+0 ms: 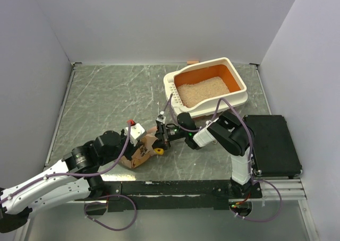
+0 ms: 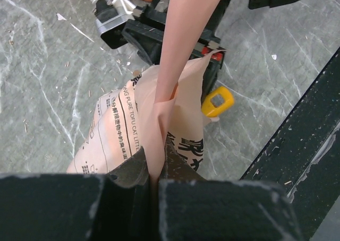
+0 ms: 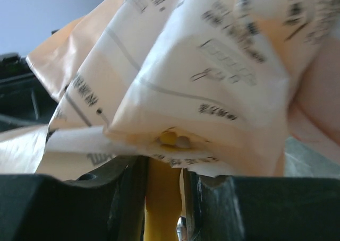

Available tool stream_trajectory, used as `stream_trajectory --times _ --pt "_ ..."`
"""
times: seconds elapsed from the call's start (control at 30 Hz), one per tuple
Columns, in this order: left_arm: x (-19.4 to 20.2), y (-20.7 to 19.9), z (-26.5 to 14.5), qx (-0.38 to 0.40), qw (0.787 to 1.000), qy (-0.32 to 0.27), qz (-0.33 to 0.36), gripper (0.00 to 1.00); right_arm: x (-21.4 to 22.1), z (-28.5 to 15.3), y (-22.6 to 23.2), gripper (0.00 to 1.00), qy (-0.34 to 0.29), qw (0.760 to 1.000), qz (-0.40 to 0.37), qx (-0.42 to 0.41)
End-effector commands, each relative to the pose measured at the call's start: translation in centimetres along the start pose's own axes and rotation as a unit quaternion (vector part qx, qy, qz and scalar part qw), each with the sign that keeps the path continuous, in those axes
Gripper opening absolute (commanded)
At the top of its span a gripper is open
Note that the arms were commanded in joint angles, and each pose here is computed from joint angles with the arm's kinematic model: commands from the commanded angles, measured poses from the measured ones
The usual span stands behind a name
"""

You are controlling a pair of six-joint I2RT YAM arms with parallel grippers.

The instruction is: Fill the litter box with clean litter

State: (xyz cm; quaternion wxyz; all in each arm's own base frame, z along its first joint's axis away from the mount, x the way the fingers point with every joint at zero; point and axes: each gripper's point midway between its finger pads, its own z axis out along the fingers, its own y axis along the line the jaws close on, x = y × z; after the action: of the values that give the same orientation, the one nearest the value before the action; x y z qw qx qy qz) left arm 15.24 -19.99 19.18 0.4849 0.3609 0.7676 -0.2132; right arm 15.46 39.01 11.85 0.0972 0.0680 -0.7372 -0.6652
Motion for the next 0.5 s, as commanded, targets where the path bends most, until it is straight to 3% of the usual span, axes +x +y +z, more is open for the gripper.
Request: stream_trajectory --times 0.0,0.47 --pt "-5.2 -0.5 -0.3 0.009 0.995 -0.095 -0.018 0.01 2.1 -0.3 4.5 0.0 0.013 0.992 -0.104 -0.064" --pt "-5.3 -0.3 -0.5 0.003 0.995 -0.097 -0.018 0.01 3.9 -3.8 5.7 0.0 -0.025 0.99 -0.131 -0.051"
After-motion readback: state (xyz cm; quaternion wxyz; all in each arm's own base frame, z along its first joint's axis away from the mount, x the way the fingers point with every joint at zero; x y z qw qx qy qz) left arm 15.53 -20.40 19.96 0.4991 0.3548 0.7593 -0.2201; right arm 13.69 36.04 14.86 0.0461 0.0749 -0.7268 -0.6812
